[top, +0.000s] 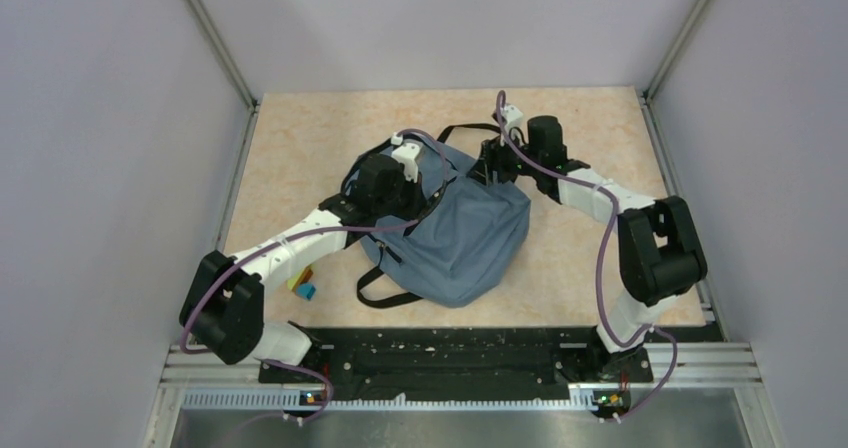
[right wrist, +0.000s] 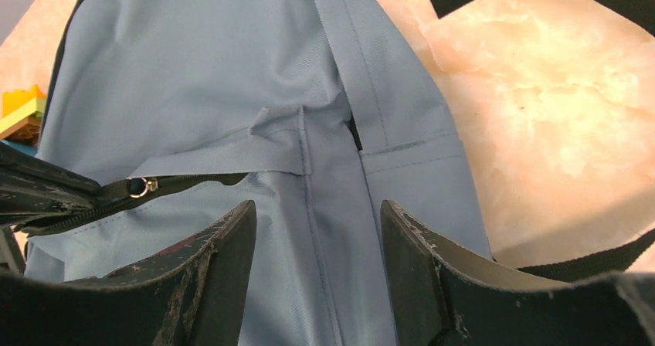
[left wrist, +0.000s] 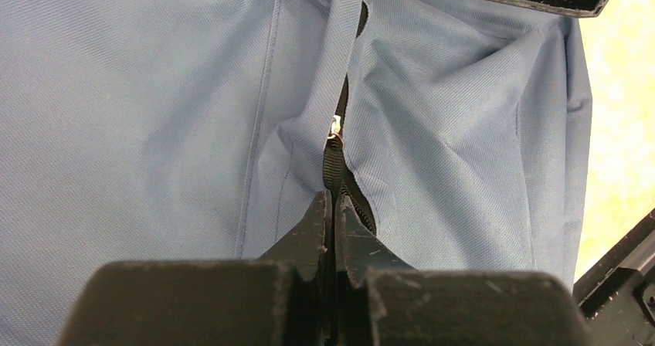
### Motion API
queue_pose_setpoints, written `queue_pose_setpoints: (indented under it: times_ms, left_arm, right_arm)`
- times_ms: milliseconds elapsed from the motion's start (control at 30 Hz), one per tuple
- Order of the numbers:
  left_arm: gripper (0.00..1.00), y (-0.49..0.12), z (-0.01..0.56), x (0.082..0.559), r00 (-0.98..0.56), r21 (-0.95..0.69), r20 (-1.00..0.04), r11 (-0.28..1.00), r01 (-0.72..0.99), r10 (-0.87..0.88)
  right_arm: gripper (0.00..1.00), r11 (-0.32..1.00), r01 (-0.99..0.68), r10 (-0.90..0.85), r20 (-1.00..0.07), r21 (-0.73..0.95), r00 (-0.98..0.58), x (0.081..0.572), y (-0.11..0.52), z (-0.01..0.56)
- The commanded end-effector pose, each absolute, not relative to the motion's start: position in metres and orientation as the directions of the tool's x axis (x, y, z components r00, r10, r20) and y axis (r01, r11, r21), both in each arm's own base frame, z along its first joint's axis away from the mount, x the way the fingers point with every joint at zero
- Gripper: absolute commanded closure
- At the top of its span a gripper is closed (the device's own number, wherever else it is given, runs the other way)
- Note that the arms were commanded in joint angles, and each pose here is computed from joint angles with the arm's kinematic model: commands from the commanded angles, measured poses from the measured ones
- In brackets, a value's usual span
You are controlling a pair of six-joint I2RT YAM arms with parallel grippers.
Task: Pack the student bag
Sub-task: Zip the student bag at the center of the board.
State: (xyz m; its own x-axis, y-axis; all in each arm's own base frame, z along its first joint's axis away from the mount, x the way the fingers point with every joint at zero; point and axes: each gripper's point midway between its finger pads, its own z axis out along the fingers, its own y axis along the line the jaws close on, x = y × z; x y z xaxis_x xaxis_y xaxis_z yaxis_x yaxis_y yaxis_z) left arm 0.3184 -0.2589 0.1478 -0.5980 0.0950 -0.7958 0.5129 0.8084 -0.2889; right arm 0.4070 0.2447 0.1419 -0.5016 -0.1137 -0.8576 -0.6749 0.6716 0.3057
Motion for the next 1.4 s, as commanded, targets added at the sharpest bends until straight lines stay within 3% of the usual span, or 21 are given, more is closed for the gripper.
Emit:
queue_pose_setpoints:
  times_ms: [0, 133, 167, 200, 467, 533, 600, 767, 1367]
  left_arm:
    - [1.0, -0.266, 0.162, 0.317, -0.597, -0.319, -0.798, 0.786, 0.529, 0.078]
    - [1.0, -0.265, 0.159, 0.317, -0.603, -0.317, -0.793, 0.789, 0.527, 0.084]
    - [1.0, -0.264, 0.158, 0.317, -0.605, -0.317, -0.792, 0.79, 0.526, 0.085]
    - [1.0, -0.265, 0.158, 0.316, -0.606, -0.318, -0.791, 0.789, 0.526, 0.085]
    - [1.0, -0.266, 0.158, 0.316, -0.609, -0.326, -0.789, 0.786, 0.526, 0.08]
    - [1.0, -0.266, 0.16, 0.317, -0.606, -0.325, -0.792, 0.786, 0.525, 0.078]
    - [1.0, -0.266, 0.162, 0.317, -0.604, -0.325, -0.793, 0.788, 0.523, 0.073]
    - [1.0, -0.263, 0.167, 0.316, -0.604, -0.327, -0.794, 0.794, 0.513, 0.063]
    - [1.0, -0.222, 0.149, 0.269, -0.654, -0.359, -0.757, 0.838, 0.411, -0.003]
  right_arm:
    - [0.41, 0.611, -0.731, -0.062, -0.902, 0.303, -0.426, 0.418, 0.26, 0.178]
    - [0.38, 0.583, -0.744, -0.039, -0.903, 0.327, -0.427, 0.418, 0.272, 0.181]
    - [0.21, 0.58, -0.745, -0.039, -0.903, 0.329, -0.429, 0.419, 0.275, 0.181]
    - [0.16, 0.575, -0.747, -0.04, -0.901, 0.332, -0.431, 0.419, 0.278, 0.18]
    - [0.18, 0.58, -0.759, -0.109, -0.895, 0.296, -0.433, 0.423, 0.303, 0.157]
    - [0.24, 0.587, -0.755, -0.129, -0.888, 0.29, -0.442, 0.424, 0.307, 0.15]
    - [0.37, 0.594, -0.751, -0.137, -0.883, 0.29, -0.449, 0.425, 0.307, 0.145]
    - [1.0, 0.657, -0.7, -0.117, -0.879, 0.28, -0.462, 0.435, 0.299, 0.143]
    - [1.0, 0.852, -0.493, -0.069, -0.898, 0.173, -0.435, 0.47, 0.259, 0.138]
